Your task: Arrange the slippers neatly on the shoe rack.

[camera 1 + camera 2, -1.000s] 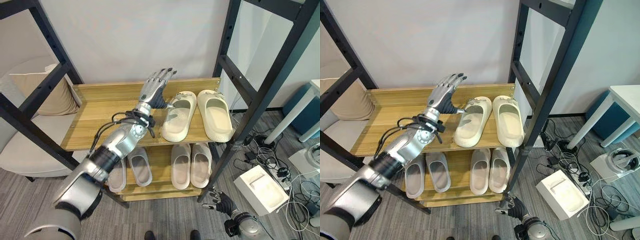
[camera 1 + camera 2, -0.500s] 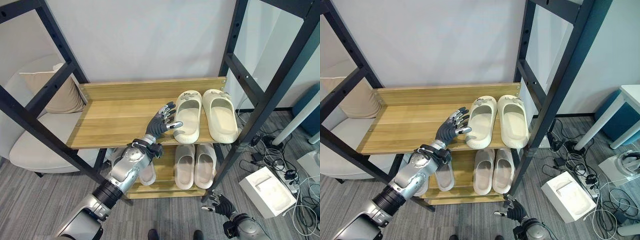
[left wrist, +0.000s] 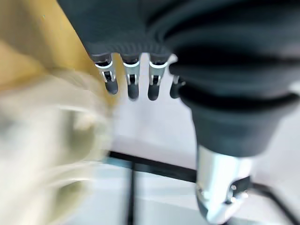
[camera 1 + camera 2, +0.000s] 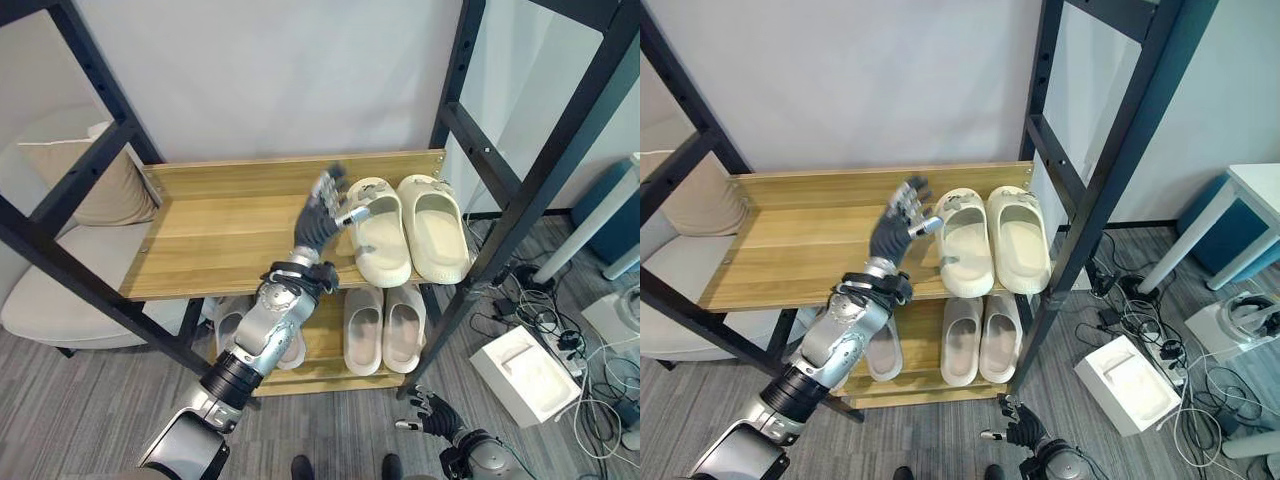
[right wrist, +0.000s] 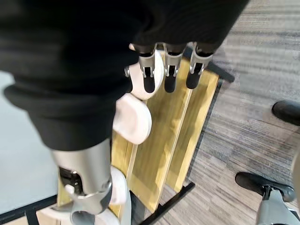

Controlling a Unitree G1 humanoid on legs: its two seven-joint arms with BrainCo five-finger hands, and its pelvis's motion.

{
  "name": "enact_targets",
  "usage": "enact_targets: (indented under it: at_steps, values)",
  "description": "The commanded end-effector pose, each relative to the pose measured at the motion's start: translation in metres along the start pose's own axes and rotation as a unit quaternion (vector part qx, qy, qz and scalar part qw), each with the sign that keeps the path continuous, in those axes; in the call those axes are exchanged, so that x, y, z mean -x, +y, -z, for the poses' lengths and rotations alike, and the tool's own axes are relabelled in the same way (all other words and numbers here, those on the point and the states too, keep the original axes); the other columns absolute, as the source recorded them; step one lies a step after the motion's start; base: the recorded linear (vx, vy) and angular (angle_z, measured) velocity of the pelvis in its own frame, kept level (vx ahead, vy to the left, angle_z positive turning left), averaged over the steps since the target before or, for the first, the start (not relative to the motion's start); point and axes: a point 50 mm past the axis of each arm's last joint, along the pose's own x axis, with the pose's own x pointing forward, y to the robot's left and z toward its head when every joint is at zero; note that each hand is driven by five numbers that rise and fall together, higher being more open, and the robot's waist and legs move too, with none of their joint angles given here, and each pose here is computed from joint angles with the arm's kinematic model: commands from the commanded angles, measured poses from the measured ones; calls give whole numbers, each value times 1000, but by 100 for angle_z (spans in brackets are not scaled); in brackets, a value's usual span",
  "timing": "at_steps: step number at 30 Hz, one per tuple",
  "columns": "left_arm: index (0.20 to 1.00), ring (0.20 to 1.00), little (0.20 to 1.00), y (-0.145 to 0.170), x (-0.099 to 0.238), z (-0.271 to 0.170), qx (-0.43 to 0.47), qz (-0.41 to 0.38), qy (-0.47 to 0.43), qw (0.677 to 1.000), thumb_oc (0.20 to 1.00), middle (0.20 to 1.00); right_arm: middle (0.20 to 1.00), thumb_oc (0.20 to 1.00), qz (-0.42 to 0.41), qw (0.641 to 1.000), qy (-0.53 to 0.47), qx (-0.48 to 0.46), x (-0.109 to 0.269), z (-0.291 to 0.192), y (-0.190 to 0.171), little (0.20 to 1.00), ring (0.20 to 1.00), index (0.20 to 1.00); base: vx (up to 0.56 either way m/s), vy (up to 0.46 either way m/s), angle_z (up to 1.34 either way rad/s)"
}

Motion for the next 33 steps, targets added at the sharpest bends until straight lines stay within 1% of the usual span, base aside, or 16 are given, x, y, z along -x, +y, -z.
enact_targets:
  at_steps: [1,2,3,4,5,6,7,10,11,13,15,21,26,29,32,33]
  values:
    - [1000,1000,1000,-12,-9,-46,22,93,-130,987,1000,1000,1000,1000,10,997,-71,-23,-4,-26,-3,1000,1000,1000,12,-13,4]
    - [1000,1000,1000,-17,-3,-53,49,141,-135,980,1000,1000,1000,1000,11,997,-71,-29,-4,-25,-4,1000,1000,1000,13,-7,7]
    - [1000,1000,1000,-18,1,-58,56,156,-142,976,1000,1000,1000,1000,8,997,-71,-31,-4,-24,-3,1000,1000,1000,19,-6,6]
    - [1000,1000,1000,-24,8,-65,40,213,-145,965,1000,1000,1000,1000,6,997,-70,-35,-3,-23,-3,1000,1000,1000,15,-4,7]
    - [1000,1000,1000,-24,9,-65,40,214,-144,965,1000,1000,1000,1000,5,997,-70,-35,-3,-23,-2,1000,1000,1000,8,-1,12]
    - [1000,1000,1000,-31,16,-73,57,269,-145,950,1000,1000,1000,1000,2,997,-69,-35,-3,-22,-4,1000,1000,1000,8,-2,19]
    - [1000,1000,1000,-31,21,-77,65,278,-149,947,1000,1000,1000,1000,-3,997,-68,-35,-3,-21,-2,1000,1000,1000,12,-3,19]
    - [1000,1000,1000,-50,34,-71,56,402,-92,909,1000,1000,1000,1000,-12,997,-66,-27,-3,-20,-2,1000,1000,1000,5,-5,4]
    - [1000,1000,1000,-60,42,-53,67,453,-28,888,1000,1000,1000,1000,-22,997,-69,-16,-4,-22,-2,1000,1000,1000,-17,-11,4]
    - [1000,1000,1000,-60,42,-50,50,462,-20,885,1000,1000,1000,1000,-23,997,-70,-15,-5,-23,-2,1000,1000,1000,-21,-9,5]
    - [1000,1000,1000,-62,49,-34,23,497,30,867,1000,1000,1000,1000,-28,997,-74,-7,-5,-25,-4,1000,1000,1000,-26,-13,5]
    - [1000,1000,1000,-51,71,23,22,480,154,863,1000,1000,1000,1000,-34,996,-87,-14,-9,-33,-3,1000,1000,1000,-19,0,3]
    - [1000,1000,1000,-29,96,67,-1,421,241,874,1000,1000,1000,1000,-28,996,-86,-22,-9,-32,-4,1000,1000,1000,0,0,0]
    - [1000,1000,1000,17,138,115,-64,298,356,883,1000,1000,1000,1000,-7,996,-78,-35,-7,-28,-10,1000,1000,1000,0,0,0]
    - [1000,1000,1000,51,175,142,-109,199,438,870,1000,1000,1000,1000,9,997,-68,-41,-7,-24,-14,1000,1000,1000,0,0,0]
    - [1000,1000,1000,81,211,158,-129,73,498,855,1000,1000,1000,1000,28,996,-61,-51,-5,-20,-19,1000,1000,1000,0,0,0]
